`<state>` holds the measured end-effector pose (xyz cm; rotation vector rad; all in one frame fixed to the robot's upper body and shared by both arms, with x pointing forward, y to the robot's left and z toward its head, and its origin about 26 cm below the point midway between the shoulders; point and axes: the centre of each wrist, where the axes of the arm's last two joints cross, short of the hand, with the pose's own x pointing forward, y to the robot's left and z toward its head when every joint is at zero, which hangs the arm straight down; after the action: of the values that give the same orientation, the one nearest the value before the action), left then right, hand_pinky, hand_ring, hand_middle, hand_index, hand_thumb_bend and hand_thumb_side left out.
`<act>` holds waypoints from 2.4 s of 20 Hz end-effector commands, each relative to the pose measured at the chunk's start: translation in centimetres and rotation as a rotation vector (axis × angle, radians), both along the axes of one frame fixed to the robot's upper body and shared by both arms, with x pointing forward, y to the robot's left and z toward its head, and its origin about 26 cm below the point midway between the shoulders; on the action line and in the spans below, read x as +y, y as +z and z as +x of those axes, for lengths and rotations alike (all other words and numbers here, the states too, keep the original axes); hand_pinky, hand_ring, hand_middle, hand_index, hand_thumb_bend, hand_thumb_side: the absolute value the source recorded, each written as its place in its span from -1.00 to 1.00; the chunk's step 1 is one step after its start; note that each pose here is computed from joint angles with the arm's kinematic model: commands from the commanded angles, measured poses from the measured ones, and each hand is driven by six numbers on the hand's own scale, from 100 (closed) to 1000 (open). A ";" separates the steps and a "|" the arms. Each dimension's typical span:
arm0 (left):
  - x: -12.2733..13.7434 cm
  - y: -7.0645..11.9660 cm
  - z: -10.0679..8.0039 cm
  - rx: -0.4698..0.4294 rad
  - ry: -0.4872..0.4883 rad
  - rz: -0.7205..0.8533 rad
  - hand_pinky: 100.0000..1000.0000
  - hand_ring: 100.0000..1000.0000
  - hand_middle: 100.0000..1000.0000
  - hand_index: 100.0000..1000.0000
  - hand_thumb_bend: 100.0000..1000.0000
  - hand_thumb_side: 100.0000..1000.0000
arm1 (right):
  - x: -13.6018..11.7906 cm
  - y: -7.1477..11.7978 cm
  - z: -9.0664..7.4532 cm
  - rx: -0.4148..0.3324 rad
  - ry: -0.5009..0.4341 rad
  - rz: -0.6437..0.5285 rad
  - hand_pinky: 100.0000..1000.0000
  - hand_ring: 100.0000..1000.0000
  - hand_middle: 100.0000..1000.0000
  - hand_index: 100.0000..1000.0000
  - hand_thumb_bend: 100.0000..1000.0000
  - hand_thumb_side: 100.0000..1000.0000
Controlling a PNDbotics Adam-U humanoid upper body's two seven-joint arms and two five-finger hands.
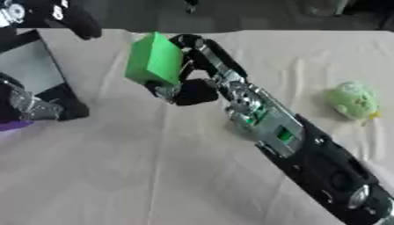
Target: Pick up the objects with one hand, pass them to the other hand, and then place them into the box on the other side of the table.
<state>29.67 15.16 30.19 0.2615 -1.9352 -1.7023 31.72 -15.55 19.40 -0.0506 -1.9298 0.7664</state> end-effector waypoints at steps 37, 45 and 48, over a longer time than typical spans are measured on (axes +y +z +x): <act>-3.3 -0.8 -1.1 -0.073 0.086 -0.021 0.74 0.46 0.46 0.59 -0.07 -0.60 | 1.6 2.7 -1.9 -0.109 0.118 -0.071 -0.13 -0.05 0.02 -0.09 -0.37 -1.00; -3.3 -1.0 -1.1 -0.106 0.133 -0.028 0.72 0.44 0.45 0.58 -0.11 -0.68 | 1.3 2.9 -2.5 -0.115 0.124 -0.077 -0.13 -0.05 0.03 -0.09 -0.38 -1.00; -3.3 -1.1 -1.1 -0.123 0.141 -0.039 0.71 0.44 0.45 0.59 -0.11 -0.69 | 1.3 2.9 -2.6 -0.118 0.126 -0.080 -0.13 -0.05 0.04 -0.09 -0.38 -1.00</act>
<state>28.87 11.77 28.55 0.4550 -1.9529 -1.5997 29.45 -13.91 21.36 -0.0034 -1.9907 0.9326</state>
